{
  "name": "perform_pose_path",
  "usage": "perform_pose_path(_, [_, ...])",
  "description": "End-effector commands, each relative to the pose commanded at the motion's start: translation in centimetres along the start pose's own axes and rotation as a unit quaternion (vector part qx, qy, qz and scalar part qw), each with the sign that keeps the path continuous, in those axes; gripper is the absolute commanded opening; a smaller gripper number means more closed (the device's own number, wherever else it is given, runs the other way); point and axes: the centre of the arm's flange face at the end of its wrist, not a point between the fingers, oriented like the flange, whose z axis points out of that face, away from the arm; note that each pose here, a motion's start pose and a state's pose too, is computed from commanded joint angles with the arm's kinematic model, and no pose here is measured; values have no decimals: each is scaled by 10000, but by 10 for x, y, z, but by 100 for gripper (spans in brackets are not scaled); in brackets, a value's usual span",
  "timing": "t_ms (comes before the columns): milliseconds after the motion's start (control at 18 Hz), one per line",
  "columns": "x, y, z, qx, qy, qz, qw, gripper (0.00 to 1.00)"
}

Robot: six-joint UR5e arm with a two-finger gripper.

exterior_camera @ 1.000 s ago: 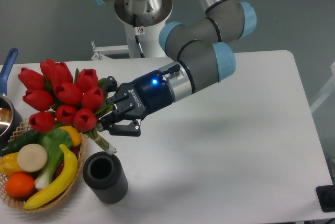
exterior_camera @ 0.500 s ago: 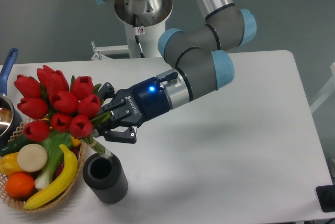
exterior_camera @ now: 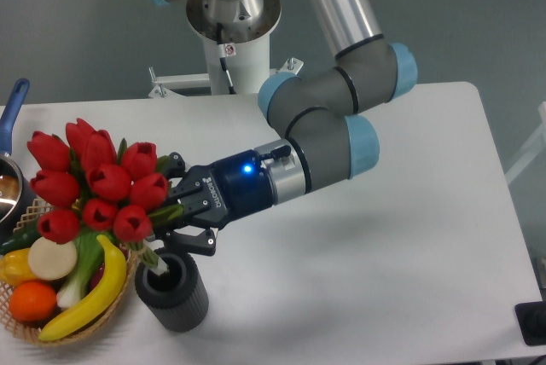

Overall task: Insert the flowers into the vase
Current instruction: 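Lower the tulip stems down over the black vase opening, then push the tulip stems down into the black vase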

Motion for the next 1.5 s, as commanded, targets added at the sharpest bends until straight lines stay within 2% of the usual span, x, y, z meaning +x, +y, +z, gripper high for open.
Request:
perform_pose_path(722, [3,16,-4,-15,-41,-173,9998,20])
perform_pose_path(1500, [6,65,-12,-19,-120,-551,9984,20])
